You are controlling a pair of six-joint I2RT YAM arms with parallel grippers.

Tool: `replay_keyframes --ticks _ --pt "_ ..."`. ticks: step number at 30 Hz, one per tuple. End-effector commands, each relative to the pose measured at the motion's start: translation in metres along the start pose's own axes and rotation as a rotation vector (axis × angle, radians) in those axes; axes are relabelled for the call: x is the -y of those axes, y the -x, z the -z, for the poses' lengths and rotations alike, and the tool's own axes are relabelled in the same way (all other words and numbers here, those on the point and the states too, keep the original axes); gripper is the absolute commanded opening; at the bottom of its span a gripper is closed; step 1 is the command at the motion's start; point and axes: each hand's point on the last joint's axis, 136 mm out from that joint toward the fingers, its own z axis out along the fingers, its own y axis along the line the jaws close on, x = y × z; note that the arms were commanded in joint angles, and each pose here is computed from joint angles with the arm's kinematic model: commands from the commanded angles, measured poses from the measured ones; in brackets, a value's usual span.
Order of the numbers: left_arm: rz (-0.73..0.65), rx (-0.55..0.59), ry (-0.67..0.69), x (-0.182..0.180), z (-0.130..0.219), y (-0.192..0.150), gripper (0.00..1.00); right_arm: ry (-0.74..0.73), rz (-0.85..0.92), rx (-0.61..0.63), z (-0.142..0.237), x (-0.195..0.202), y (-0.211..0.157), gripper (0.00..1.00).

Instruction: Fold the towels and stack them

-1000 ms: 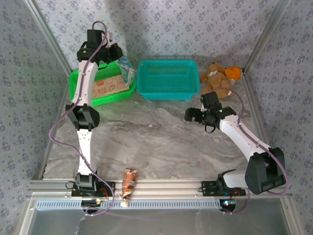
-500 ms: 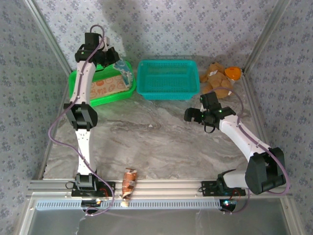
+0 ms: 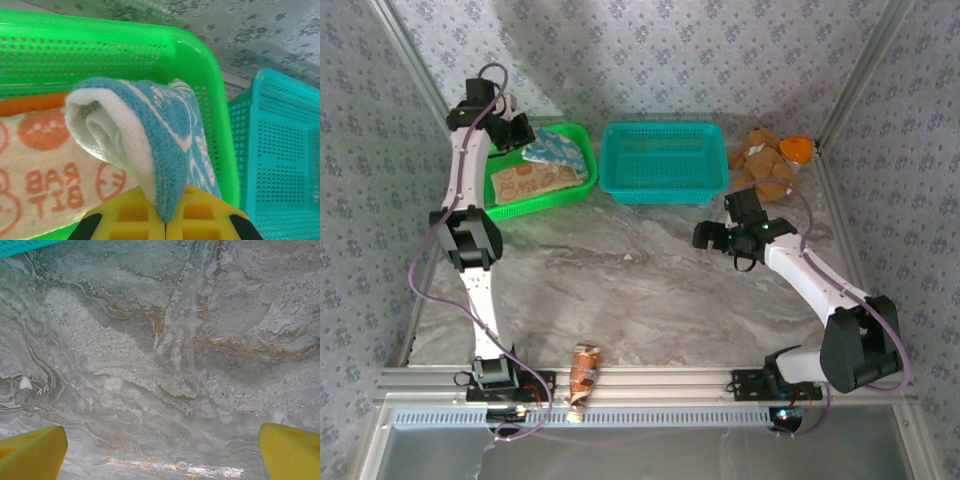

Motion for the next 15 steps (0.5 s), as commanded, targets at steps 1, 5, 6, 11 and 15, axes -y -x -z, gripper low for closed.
replay_keyframes --ticks 1,5,6,11,15 --pt "-0.036 0.027 0.046 -0.009 0.031 0.003 0.0 0.009 -0.006 0.005 0.001 -0.005 0.002 1.0" --pt "-0.014 0.015 0.098 -0.036 0.029 -0.002 0.0 0.006 -0.006 0.001 0.0 -0.005 0.0 1.0" --pt "-0.003 0.009 0.106 -0.042 0.027 -0.004 0.0 0.008 -0.004 0.002 0.0 -0.006 0.0 1.0" --pt "0.018 -0.008 0.149 -0.065 0.019 -0.008 0.0 0.004 -0.001 -0.003 0.0 -0.007 -0.001 1.0" --pt "0.034 -0.012 0.181 -0.08 0.015 -0.008 0.0 -0.003 0.0 -0.004 0.001 -0.006 -0.002 1.0"
